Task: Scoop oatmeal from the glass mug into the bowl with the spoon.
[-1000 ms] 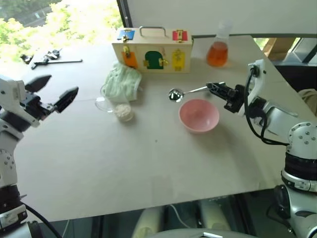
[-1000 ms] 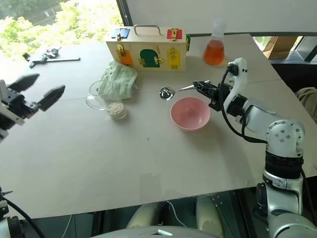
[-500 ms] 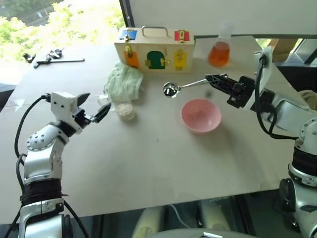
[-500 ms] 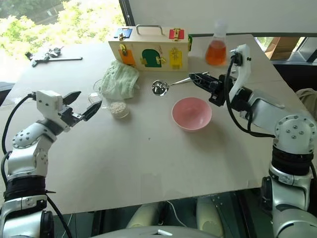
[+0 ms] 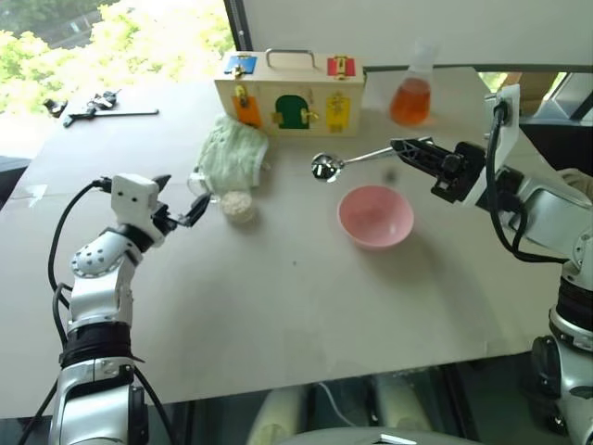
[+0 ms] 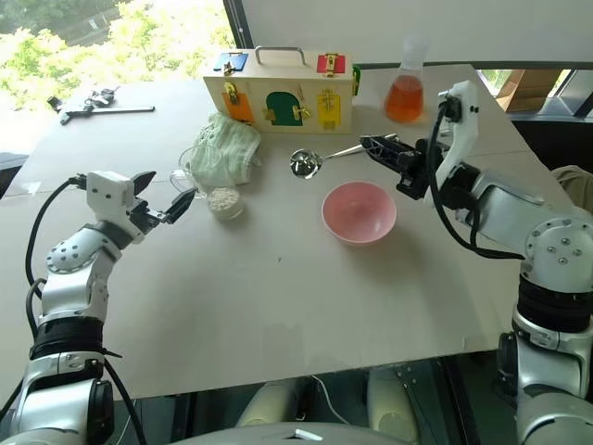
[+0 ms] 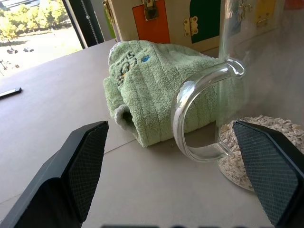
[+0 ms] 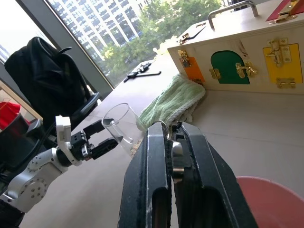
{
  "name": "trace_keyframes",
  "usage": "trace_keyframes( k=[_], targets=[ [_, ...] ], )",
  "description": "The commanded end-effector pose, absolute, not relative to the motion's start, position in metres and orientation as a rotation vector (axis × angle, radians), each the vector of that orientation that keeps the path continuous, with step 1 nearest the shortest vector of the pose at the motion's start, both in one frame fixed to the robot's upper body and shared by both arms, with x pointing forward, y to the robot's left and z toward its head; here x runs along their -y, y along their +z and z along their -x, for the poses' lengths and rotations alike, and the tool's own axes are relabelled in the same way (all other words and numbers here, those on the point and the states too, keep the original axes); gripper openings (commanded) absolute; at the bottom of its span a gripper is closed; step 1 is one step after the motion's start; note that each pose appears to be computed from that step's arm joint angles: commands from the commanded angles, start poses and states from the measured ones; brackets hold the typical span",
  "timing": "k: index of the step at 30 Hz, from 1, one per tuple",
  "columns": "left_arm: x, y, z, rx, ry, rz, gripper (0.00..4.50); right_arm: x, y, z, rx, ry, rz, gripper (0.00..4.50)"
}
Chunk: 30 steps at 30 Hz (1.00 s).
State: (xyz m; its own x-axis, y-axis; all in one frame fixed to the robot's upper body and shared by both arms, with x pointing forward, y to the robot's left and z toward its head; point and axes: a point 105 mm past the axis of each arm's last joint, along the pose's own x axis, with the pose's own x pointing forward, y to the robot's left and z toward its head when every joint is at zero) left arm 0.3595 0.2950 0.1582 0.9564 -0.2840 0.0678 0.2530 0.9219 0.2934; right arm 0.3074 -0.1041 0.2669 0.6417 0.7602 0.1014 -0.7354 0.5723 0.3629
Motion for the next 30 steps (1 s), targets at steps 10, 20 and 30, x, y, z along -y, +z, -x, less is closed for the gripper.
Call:
trace_keyframes(
  k=[10,20,30],
  targets=[
    [-0.304,0.17,-0.367,0.178,-0.201,-0.303,4.47,0.106,0.273,-0.3,-0.013,0.879,-0.387,0.0],
    [-0.314,0.168,-0.369,0.182,-0.165,-0.242,4.47,0.104,0.271,-0.299,-0.012,0.881,-0.396,0.0],
    [-0.334,0.17,-0.374,0.184,-0.102,-0.184,4.47,0.104,0.269,-0.298,-0.004,0.87,-0.399,0.0]
  ],
)
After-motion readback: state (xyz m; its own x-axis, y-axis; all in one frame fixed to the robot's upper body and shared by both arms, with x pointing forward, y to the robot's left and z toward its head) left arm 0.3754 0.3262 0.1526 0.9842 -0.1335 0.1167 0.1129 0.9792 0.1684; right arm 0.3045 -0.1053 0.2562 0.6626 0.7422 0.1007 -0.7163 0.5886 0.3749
